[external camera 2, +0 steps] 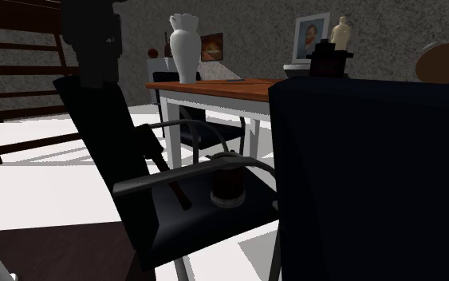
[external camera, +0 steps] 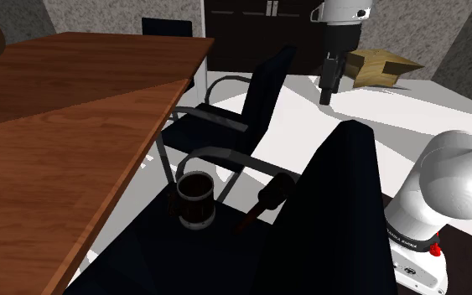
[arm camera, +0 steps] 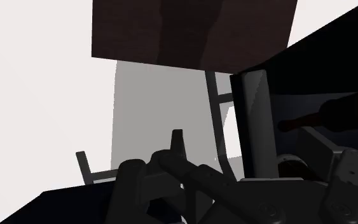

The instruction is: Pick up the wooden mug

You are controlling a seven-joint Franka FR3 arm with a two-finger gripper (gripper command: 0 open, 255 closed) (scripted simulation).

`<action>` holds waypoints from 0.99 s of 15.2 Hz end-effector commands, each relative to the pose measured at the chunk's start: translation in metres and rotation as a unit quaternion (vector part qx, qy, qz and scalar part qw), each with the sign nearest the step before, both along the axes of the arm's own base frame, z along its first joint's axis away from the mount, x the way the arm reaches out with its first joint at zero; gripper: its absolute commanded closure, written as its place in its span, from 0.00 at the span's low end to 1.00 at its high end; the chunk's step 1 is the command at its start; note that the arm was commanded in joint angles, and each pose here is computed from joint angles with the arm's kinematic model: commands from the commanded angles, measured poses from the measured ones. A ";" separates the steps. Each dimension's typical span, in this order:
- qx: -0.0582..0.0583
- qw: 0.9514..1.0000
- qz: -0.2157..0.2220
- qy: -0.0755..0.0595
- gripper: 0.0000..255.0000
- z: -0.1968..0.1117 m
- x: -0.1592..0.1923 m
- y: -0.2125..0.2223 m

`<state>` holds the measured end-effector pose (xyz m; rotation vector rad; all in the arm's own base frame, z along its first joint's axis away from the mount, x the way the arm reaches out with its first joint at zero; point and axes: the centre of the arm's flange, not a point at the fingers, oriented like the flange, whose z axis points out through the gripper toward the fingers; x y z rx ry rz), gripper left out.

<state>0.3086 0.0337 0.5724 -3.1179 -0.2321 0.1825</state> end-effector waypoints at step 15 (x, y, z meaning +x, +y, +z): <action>0.003 1.000 0.002 -0.025 0.00 -0.100 0.073 0.132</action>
